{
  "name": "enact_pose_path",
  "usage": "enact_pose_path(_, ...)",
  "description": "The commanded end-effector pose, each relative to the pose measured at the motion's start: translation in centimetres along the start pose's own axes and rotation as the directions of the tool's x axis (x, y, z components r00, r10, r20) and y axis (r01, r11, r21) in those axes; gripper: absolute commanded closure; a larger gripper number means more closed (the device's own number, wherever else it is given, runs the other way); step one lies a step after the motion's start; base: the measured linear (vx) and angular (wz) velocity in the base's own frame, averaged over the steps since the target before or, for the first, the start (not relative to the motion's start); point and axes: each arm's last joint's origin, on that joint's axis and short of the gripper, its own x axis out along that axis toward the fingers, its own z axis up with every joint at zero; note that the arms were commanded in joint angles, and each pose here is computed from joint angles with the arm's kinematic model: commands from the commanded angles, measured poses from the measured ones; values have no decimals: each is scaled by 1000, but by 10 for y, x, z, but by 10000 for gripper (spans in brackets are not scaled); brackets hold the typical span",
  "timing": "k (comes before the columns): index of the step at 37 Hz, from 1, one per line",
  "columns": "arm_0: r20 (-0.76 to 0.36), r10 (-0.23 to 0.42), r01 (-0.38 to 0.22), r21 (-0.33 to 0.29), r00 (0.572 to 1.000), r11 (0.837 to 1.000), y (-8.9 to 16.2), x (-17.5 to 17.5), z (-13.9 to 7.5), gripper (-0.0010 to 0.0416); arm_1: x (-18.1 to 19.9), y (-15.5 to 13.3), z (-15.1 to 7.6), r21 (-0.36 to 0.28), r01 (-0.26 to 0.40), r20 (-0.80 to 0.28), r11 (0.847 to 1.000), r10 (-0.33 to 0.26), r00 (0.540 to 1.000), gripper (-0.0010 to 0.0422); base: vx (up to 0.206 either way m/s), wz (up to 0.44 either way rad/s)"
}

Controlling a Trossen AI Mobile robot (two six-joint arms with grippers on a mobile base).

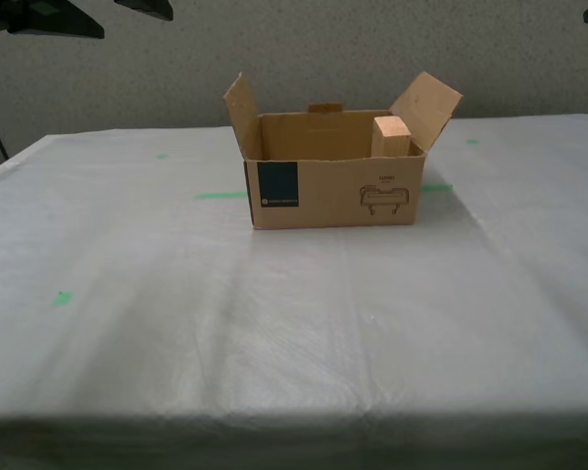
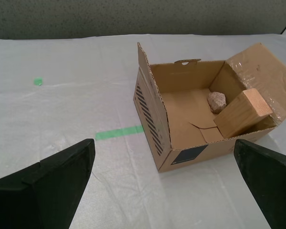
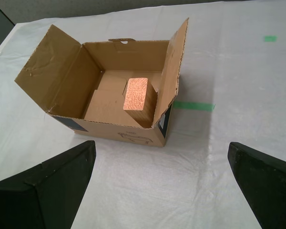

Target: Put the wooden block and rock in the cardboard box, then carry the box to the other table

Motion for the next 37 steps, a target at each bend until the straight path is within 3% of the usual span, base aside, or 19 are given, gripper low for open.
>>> enact_pose_path(1,3,-3,3,2,1000,1000,0,0,0,18,0,0,0,2,-1,3,1000,1,1000,12,0,0)
enact_pose_path(37,3,-3,3,3,1000,1000,0,0,0,19,0,0,0,2,-1,3,1000,1,1000,12,0,0)
